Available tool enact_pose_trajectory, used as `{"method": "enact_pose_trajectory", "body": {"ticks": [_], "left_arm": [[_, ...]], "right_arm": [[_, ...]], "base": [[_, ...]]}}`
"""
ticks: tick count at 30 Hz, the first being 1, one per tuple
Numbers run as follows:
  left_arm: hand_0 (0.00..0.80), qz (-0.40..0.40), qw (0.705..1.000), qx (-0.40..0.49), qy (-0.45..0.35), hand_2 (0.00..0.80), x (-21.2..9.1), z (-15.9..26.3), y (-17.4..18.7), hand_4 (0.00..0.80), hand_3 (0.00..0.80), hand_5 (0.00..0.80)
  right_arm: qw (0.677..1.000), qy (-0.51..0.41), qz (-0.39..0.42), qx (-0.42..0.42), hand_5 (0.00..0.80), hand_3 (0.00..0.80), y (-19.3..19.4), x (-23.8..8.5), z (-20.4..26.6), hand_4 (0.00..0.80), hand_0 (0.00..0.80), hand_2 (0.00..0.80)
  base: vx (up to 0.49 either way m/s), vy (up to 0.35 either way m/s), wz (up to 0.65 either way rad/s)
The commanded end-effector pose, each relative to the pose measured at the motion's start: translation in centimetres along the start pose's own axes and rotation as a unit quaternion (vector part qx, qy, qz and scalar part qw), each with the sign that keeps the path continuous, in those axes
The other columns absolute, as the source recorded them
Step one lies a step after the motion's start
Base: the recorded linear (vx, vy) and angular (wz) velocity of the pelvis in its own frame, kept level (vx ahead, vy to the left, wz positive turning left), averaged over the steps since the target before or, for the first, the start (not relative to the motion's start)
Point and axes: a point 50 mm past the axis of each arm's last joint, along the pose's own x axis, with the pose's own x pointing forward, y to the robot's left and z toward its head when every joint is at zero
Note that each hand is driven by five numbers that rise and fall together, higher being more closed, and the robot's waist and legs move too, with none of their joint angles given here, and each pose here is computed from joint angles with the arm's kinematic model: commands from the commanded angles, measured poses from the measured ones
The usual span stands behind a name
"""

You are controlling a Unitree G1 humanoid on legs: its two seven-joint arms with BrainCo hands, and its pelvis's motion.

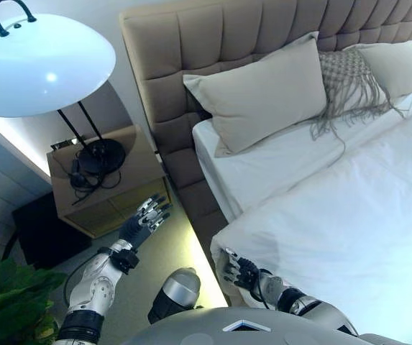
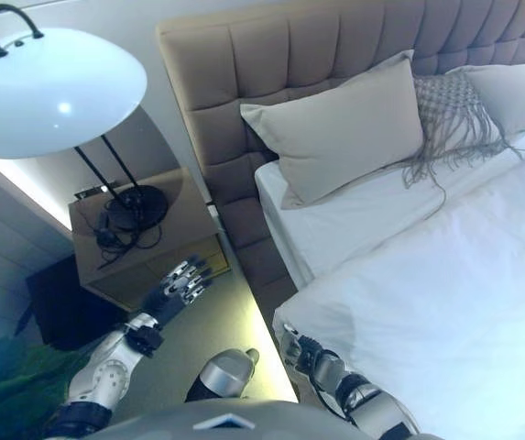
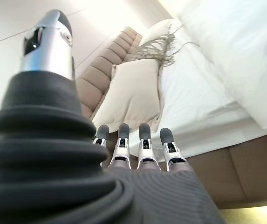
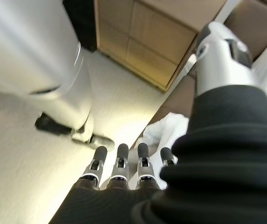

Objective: Make the bed neatly

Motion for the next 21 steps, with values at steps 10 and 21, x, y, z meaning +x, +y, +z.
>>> {"method": "enact_pose_trajectory", "body": {"ticks": [10, 21], "left_arm": [[0.0, -0.013, 0.999, 0.026, -0.021, 0.0, -1.2, 0.2, -0.3, 0.0, 0.0, 0.0], [0.0, 0.07, 0.979, 0.171, -0.086, 0.0, -1.6, 2.6, 0.7, 0.0, 0.0, 0.0]], "right_arm": [[0.96, -0.248, 0.126, 0.02, 0.0, 0.0, 7.2, -2.6, 8.5, 0.0, 0.0, 0.0], [0.923, -0.371, 0.05, 0.083, 0.0, 0.0, -1.6, -6.8, 11.8, 0.0, 0.0, 0.0]], "base": [[0.005, -0.008, 0.0], [-0.036, -0.021, -0.34]]}}
